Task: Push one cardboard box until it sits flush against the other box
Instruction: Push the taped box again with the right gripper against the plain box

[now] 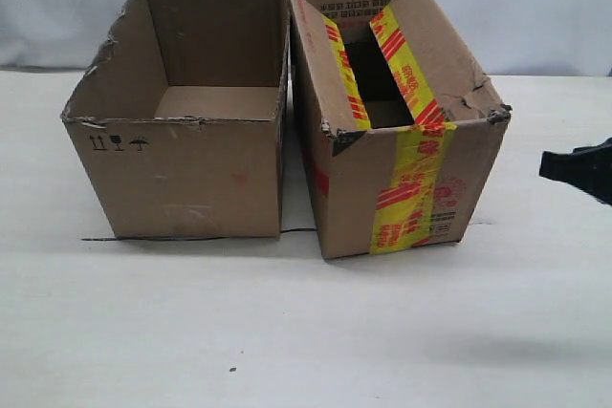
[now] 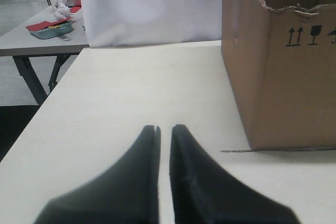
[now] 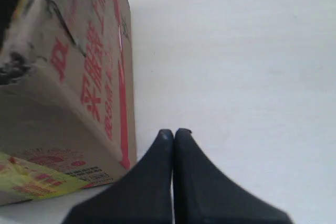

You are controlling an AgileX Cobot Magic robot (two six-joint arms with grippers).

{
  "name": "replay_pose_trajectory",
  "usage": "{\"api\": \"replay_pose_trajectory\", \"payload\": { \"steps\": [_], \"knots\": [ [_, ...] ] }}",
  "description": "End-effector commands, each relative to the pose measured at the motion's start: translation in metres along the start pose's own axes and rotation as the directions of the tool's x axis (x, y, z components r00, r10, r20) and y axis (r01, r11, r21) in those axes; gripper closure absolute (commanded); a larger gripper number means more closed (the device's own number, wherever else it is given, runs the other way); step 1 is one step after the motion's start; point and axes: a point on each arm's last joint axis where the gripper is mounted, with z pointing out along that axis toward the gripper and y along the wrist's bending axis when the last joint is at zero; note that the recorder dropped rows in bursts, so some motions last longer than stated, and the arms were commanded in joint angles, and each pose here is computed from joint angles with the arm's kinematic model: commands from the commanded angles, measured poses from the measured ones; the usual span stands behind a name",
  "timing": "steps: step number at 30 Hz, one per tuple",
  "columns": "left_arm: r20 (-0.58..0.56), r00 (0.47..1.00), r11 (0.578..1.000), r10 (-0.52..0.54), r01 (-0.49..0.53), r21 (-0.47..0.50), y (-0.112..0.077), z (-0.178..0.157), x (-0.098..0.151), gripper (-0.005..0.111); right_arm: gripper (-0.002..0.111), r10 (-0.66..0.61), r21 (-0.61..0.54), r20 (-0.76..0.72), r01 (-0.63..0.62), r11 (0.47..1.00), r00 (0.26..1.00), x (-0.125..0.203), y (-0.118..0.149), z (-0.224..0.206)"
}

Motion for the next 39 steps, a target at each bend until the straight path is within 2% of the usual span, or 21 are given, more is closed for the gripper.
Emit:
{"api": "replay_pose_trajectory", "payload": {
  "steps": [1,9,15,23,39],
  "knots": [
    [0.007,1.000,1.000,-0.010,0.010,0.002,0.000,0.000,0.000,0.107,0.109,0.001,0.007,-0.023,-0.001,1.000,1.000,0.007,0.000,0.027],
    [0.007,1.000,1.000,-0.010,0.010,0.002,0.000,0.000,0.000,0.107,0.109,0.018,0.008,-0.038,-0.018,1.000,0.999,0.017,0.002,0.055],
    [0.007,1.000,1.000,-0.010,0.010,0.002,0.000,0.000,0.000,0.107,0.109,-0.066,-0.075,-0.043,0.062,0.995,0.997,0.020,0.030,0.076],
    [0.007,1.000,1.000,-0.010,0.010,0.002,0.000,0.000,0.000,0.107,0.109,-0.079,-0.088,-0.059,0.073,0.993,0.995,0.011,0.041,0.109],
    [0.007,1.000,1.000,-0.010,0.010,0.002,0.000,0.000,0.000,0.107,0.109,-0.050,-0.098,-0.083,0.041,0.994,0.995,-0.004,0.055,0.146]
  ]
}}
